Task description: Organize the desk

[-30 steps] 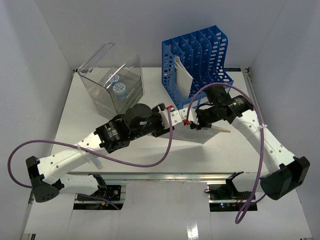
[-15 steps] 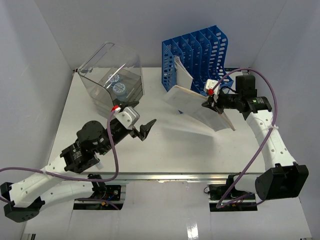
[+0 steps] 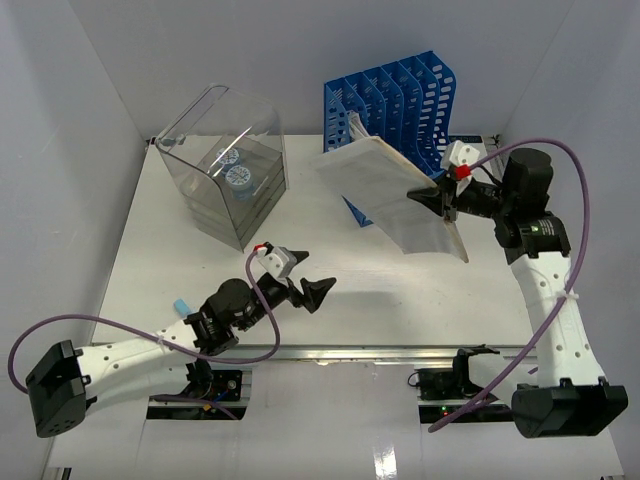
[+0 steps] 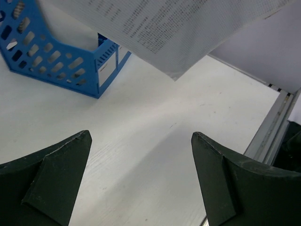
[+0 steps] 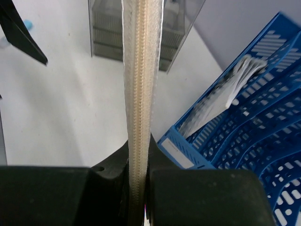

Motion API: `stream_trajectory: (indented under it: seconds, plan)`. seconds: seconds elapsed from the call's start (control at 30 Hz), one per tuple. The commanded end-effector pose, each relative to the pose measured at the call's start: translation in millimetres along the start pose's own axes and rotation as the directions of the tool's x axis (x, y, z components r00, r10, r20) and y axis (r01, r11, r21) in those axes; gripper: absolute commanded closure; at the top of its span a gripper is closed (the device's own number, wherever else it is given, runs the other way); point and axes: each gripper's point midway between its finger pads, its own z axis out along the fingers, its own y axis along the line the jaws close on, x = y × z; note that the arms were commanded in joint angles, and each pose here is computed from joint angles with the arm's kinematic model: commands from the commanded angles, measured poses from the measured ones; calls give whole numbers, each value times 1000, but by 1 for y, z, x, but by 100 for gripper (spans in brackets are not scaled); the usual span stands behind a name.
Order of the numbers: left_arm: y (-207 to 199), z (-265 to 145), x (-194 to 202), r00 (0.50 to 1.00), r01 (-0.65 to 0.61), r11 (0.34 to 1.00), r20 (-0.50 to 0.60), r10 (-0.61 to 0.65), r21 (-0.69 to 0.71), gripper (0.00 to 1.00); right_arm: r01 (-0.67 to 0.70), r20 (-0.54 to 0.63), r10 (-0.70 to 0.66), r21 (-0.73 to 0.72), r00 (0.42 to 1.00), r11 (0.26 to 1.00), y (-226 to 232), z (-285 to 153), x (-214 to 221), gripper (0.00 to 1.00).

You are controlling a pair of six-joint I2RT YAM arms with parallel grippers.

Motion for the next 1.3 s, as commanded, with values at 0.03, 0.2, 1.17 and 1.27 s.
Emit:
stream_trajectory:
  seconds: [0.03, 0.2, 1.17, 1.27]
  plan:
    - [-16, 14, -69, 955, 27, 989, 288, -69, 147, 2, 38, 186, -27, -55, 982, 998, 23, -20, -65, 92]
    - [-12, 37, -85, 946, 28, 965, 305, -109, 259, 2, 37, 236, -8, -119, 972, 992, 47, -30, -80, 92]
    - [-48, 39, -125, 992, -50, 828, 122, -22, 558, 100, -6, 216, 50, -202, 975, 979, 82, -32, -46, 50]
    - [-43, 35, -114, 997, -69, 843, 51, 50, 534, 100, -17, 169, 52, -200, 984, 980, 81, -29, -31, 39]
